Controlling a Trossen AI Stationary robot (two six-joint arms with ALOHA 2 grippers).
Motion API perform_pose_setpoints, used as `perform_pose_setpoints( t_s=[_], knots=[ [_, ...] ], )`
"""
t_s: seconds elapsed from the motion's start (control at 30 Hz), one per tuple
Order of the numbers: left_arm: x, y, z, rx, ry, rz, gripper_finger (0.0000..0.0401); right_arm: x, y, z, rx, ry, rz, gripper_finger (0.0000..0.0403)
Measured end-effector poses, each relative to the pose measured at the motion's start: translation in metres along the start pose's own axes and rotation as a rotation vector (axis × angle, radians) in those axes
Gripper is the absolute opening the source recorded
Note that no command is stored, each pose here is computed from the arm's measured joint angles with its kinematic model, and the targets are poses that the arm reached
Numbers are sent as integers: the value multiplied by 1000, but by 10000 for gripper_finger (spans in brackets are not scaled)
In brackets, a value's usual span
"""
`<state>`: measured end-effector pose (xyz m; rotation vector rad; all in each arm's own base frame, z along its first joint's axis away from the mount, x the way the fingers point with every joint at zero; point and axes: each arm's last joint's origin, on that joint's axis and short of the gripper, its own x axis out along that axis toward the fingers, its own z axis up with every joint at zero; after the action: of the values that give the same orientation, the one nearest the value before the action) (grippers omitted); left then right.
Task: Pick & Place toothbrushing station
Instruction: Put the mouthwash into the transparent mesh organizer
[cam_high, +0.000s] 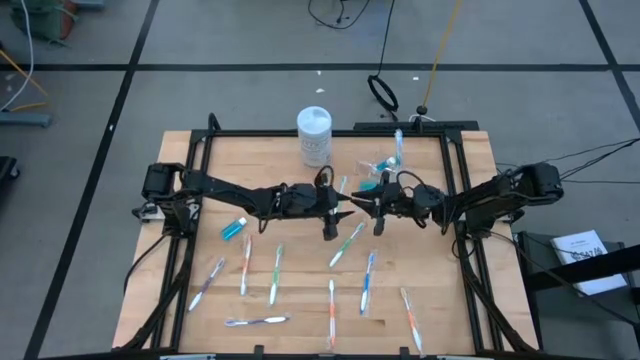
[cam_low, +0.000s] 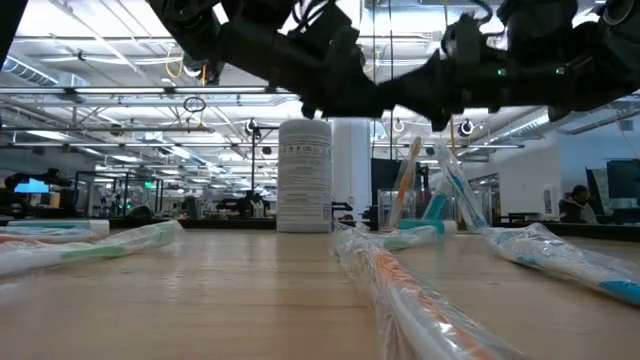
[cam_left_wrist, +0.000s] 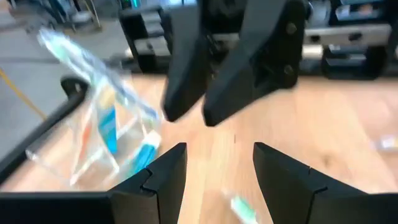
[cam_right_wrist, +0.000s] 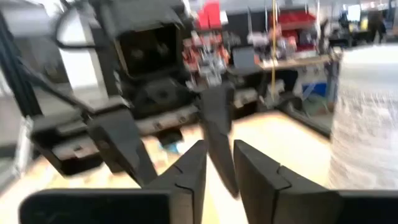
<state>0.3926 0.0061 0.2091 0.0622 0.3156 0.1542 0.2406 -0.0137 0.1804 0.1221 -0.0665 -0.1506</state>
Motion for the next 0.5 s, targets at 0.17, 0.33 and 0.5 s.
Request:
perform_pose_setpoints(
  t_s=[0.17, 0.33, 0.5],
  knots=[
    [0, 0, -9, 13, 87, -3, 189, -3, -10, -16, -37, 182, -126, 133],
    [-1, 0, -17, 25, 173, -5, 189, -14, -22, -33, -110, 427, -298, 169],
    [-2, 0, -19, 28, 193, -5, 189, -29, -34, -45, -126, 605, -482, 175]
  ],
)
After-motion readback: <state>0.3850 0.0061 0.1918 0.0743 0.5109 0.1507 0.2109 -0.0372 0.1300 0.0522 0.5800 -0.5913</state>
